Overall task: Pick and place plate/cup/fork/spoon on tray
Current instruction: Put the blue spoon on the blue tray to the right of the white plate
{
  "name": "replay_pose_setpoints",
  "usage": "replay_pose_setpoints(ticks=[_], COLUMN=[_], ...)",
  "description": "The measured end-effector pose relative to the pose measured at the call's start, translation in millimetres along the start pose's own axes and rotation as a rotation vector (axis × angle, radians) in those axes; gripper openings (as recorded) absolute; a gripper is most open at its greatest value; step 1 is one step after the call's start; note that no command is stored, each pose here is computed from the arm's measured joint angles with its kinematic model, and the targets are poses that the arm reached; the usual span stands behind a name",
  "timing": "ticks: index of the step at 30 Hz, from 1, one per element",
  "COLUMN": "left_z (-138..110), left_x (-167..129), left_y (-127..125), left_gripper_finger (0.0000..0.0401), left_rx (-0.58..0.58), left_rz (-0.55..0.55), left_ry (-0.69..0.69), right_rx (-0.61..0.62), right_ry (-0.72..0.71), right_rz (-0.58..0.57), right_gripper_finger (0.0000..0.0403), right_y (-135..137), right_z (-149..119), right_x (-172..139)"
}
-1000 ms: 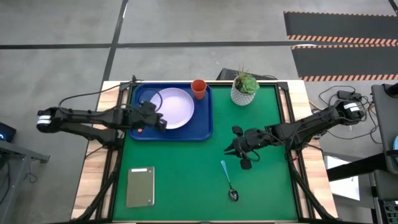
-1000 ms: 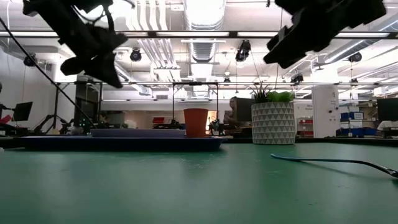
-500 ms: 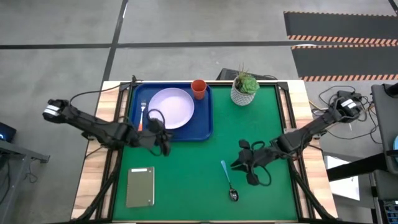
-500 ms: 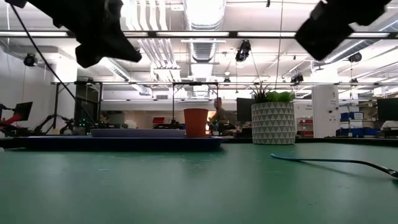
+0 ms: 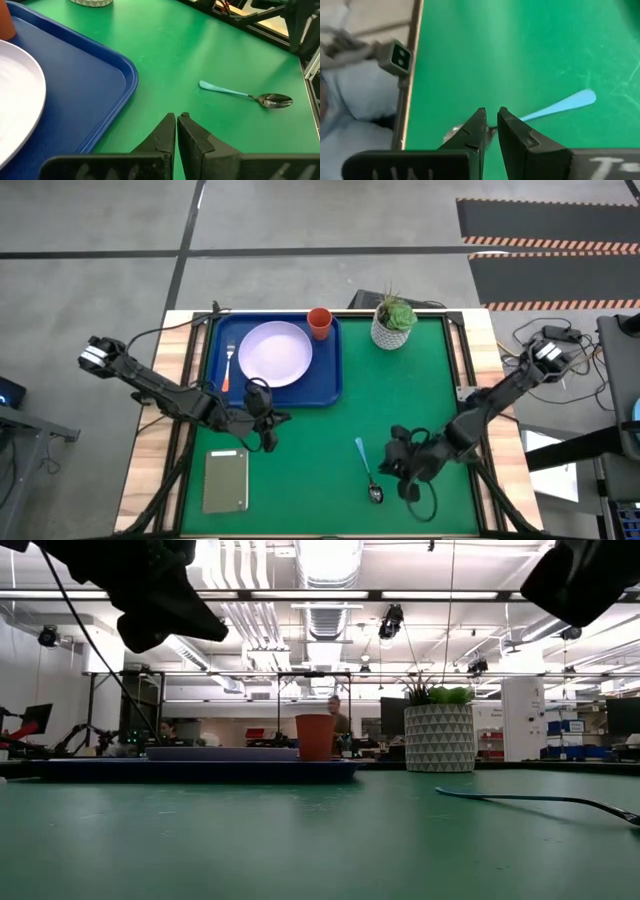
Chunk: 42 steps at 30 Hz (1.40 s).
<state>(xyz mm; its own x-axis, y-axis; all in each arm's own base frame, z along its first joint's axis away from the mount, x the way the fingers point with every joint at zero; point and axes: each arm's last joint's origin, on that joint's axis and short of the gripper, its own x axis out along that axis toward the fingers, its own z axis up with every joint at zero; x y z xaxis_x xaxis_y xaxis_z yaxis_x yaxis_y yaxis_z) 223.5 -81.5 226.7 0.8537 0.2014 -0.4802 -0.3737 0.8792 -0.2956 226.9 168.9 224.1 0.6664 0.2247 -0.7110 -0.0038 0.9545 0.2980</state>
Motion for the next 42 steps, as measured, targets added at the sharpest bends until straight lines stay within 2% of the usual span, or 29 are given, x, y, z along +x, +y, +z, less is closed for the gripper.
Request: replay_pose_setpoints(ticks=[10,17,25,29,32,37,42], left_z=[1.8,1.8,1.3,1.3,1.4,1.5,1.7], left_x=[-2.0,-2.0,-1.8,-1.8,-1.8,-1.8,-1.8], left_y=[0.3,0.5,0.8,0.8,0.8,0.7,0.6], left_gripper_finger=[0.0,0.0,0.0,0.0,0.0,0.0,0.0], left_rx=[-0.006,-0.007,-0.006,0.017,0.04,0.04,0.039], left_rz=[-0.006,-0.005,-0.004,-0.003,-0.003,-0.003,-0.005], left_ry=[-0.007,-0.008,-0.007,-0.007,-0.008,-0.009,-0.012], right_rx=[-0.071,-0.135,-0.319,-0.321,-0.389,-0.589,-0.848], right_ry=[0.394,0.56,0.589,0.572,0.539,0.496,0.533], right_rz=[-0.218,-0.348,-0.355,-0.359,-0.348,-0.308,-0.277], right_gripper_finger=[0.0036,0.0036,0.0039,0.0061,0.0087,0.013,0.0157], right_y=[27.6,35.8,33.9,31.9,33.1,35.8,32.1], right_z=[11.2,11.6,7.0,10.1,12.4,13.6,13.4], right_x=[34.7,55.6,67.9,68.9,71.0,81.4,90.1])
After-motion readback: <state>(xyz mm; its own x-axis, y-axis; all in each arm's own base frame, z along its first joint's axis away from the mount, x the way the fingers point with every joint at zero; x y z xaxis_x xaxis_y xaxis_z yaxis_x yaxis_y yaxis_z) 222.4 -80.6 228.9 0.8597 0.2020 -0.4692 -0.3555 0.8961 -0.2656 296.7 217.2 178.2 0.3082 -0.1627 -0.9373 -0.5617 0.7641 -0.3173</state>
